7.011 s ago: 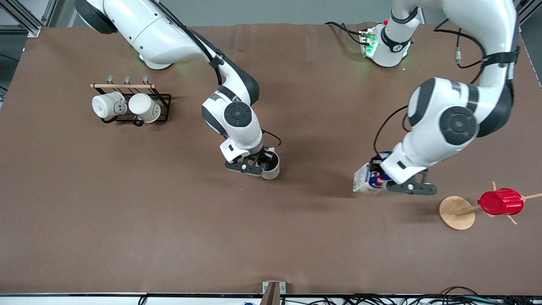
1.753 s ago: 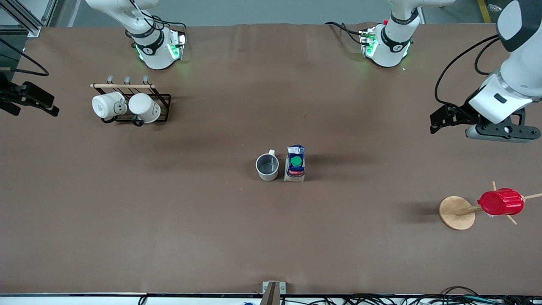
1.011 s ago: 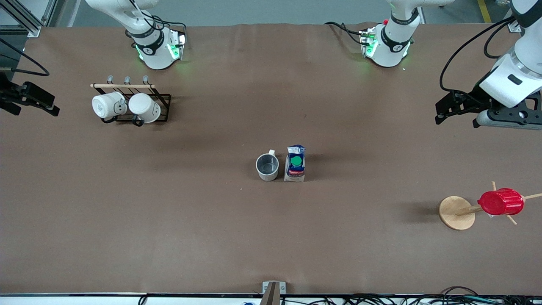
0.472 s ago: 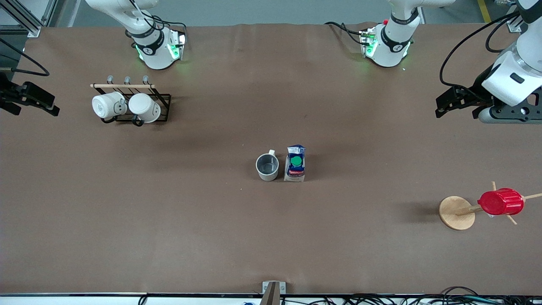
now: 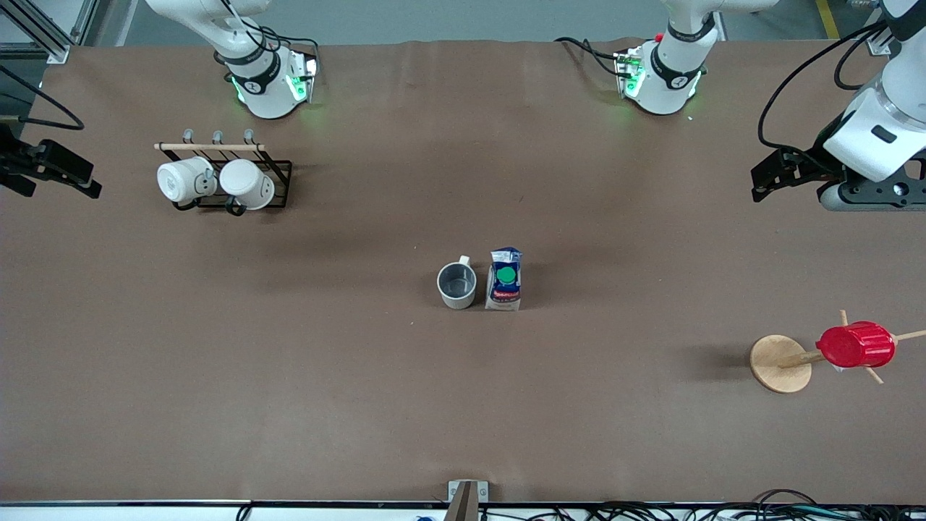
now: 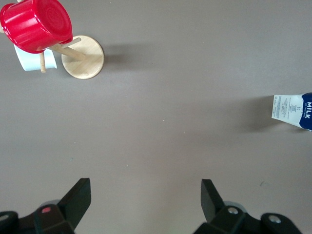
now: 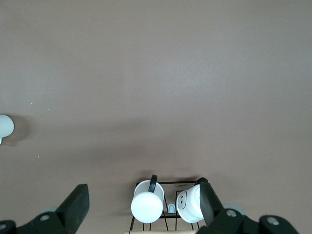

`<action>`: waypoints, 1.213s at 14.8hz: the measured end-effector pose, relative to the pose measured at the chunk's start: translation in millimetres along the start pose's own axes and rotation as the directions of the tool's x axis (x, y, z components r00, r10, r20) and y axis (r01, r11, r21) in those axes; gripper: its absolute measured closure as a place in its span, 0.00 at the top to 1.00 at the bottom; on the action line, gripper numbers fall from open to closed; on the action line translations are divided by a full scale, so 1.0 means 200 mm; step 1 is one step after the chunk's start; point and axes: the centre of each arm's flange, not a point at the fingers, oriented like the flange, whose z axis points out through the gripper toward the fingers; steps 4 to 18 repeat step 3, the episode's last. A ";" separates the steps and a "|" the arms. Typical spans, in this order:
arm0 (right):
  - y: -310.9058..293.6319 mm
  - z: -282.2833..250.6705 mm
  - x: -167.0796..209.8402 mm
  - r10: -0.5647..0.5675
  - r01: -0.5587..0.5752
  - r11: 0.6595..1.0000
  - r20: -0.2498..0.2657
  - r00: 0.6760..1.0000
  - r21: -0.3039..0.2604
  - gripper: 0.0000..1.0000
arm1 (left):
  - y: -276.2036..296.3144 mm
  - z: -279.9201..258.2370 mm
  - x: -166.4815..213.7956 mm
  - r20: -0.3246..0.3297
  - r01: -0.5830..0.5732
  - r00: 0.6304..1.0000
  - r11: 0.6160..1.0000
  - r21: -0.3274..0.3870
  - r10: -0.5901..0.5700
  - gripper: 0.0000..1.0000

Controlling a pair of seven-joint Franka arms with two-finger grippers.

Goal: Place cup and milk on table

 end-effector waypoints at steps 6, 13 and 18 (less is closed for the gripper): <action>0.00 0.00 0.00 0.000 0.000 1.000 0.000 1.000 0.000 1.00 | 0.01 0.00 0.00 0.000 -0.015 1.000 1.000 -0.002 0.015 1.00; 0.00 0.00 0.00 0.000 0.000 1.000 0.000 1.000 0.000 1.00 | 0.01 0.00 0.00 0.000 -0.015 1.000 1.000 -0.002 0.015 1.00; 0.00 0.00 0.00 0.000 0.000 1.000 0.000 1.000 0.000 1.00 | 0.01 0.00 0.00 0.000 -0.015 1.000 1.000 -0.002 0.015 1.00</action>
